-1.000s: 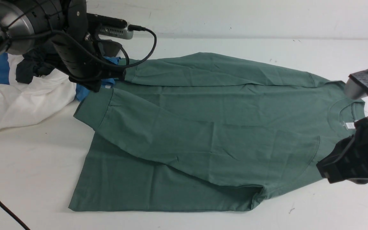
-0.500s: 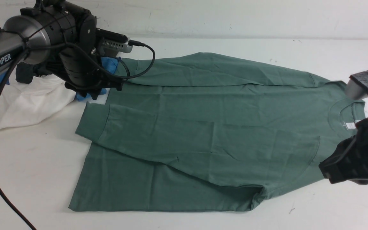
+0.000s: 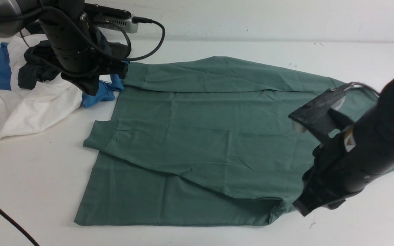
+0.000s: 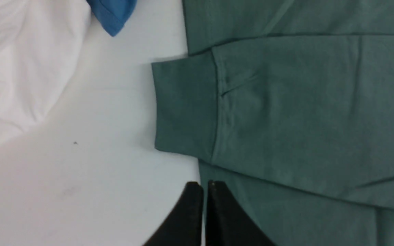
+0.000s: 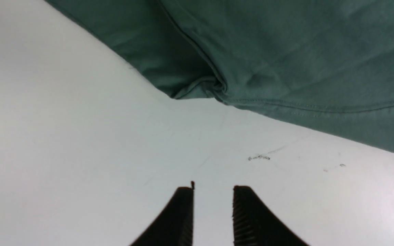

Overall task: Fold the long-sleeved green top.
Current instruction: Use the left arm to clamp the cuff farthest from it

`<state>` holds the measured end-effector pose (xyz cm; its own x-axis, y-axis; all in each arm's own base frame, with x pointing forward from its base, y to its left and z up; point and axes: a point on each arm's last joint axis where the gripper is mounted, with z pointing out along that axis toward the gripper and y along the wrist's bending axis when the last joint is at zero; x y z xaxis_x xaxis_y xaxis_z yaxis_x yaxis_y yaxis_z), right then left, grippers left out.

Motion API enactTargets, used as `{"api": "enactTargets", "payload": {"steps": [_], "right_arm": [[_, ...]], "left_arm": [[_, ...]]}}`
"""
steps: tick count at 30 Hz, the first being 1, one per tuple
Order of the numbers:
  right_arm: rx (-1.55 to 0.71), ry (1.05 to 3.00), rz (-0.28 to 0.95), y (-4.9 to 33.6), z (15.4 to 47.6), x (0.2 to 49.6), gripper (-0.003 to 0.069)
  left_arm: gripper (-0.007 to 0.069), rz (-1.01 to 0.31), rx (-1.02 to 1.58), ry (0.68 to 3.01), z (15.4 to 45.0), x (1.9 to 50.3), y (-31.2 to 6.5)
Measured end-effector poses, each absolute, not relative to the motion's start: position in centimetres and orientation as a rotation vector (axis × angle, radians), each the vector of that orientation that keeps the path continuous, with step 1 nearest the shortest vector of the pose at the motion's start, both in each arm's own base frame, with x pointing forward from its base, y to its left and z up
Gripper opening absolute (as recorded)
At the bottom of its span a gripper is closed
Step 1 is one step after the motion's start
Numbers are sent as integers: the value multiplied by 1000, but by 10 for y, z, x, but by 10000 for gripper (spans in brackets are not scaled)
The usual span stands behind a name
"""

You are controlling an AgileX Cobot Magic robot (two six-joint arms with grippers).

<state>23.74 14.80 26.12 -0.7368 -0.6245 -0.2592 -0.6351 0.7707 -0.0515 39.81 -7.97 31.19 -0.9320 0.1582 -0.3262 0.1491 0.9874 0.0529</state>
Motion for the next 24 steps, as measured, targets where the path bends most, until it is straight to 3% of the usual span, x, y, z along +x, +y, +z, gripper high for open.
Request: {"api": "enactTargets", "payload": {"steps": [3, 4, 6, 11, 16, 19, 21, 24], "right_arm": [[-988, 2702, 35, 156, 245, 248, 319], [-987, 2705, 35, 156, 244, 248, 319], [-976, 2679, 18, 161, 235, 257, 418], [-984, 2662, 7, 169, 214, 270, 475], [-991, 2666, 3, 175, 193, 280, 475], [-985, 2665, -7, 177, 184, 284, 437], [-967, 2672, -11, 177, 180, 286, 383], [-932, 2687, -17, 177, 178, 286, 228]], "left_arm": [[-4, -41, 214, 2833, 315, 369, -79], [-4, -60, 210, 2834, 315, 367, -80], [-4, -133, 192, 2838, 311, 343, -79], [-4, -217, 182, 2885, 287, 308, -77], [-4, -208, 180, 2944, 260, 286, -72], [-4, -204, 178, 2970, 251, 278, -70], [-4, -203, 177, 2975, 249, 276, -70], [-4, -203, 176, 2963, 249, 275, -70]]}}
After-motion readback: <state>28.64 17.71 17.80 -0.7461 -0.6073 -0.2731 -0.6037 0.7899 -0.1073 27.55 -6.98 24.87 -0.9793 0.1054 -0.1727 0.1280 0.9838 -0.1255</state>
